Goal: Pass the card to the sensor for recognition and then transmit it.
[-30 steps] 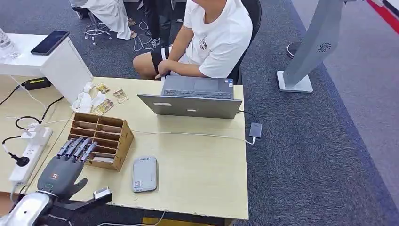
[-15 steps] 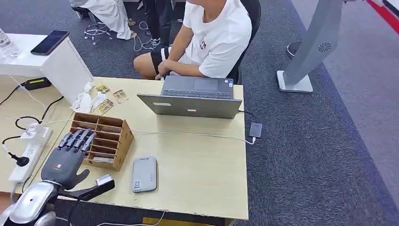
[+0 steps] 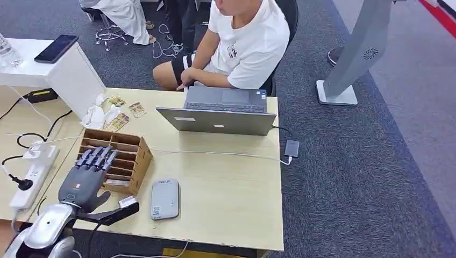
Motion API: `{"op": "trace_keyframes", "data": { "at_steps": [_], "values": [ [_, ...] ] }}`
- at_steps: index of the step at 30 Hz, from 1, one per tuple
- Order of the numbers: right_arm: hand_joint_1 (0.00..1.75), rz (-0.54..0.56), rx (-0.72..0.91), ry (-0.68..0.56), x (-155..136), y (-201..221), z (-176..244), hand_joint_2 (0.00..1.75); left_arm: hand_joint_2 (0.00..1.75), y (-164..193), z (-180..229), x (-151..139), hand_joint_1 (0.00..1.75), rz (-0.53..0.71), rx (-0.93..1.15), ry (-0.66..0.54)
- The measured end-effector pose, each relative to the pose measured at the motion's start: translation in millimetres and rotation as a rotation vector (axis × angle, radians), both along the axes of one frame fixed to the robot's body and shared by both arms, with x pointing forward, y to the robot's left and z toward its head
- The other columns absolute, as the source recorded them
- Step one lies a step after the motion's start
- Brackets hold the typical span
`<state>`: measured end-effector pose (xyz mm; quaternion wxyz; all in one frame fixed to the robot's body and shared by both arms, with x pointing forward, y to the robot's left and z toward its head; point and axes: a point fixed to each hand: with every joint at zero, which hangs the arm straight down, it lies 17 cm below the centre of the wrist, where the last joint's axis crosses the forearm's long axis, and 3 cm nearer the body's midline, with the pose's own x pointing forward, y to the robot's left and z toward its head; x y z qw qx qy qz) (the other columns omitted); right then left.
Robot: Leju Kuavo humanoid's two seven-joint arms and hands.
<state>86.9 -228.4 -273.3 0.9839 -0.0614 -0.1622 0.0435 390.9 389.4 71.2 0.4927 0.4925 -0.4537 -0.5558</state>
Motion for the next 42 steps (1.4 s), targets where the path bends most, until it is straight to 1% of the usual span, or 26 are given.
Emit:
{"op": "trace_keyframes", "data": {
  "at_steps": [7,14,28,35,36,42],
  "values": [
    [0.00,0.003,0.007,-0.002,1,1,0,1.75,1.75,-12,-3,5,0.00,-0.013,-0.013,0.001],
    [0.00,0.005,0.009,-0.004,2,2,0,1.75,1.75,-14,-5,7,0.00,-0.013,-0.018,0.006],
    [0.00,0.007,0.003,-0.005,3,1,1,1.75,1.75,-6,-16,4,0.00,0.019,-0.018,0.034],
    [0.00,0.028,0.000,-0.006,3,2,1,1.75,1.75,4,-28,-1,0.00,0.041,-0.009,0.066],
    [0.00,0.028,0.000,-0.006,3,1,1,1.75,1.75,5,-30,-2,1.75,0.043,-0.011,0.071],
    [0.00,0.031,-0.002,-0.007,4,1,1,1.75,1.75,7,-38,-4,1.75,0.052,-0.018,0.093]
  ]
}}
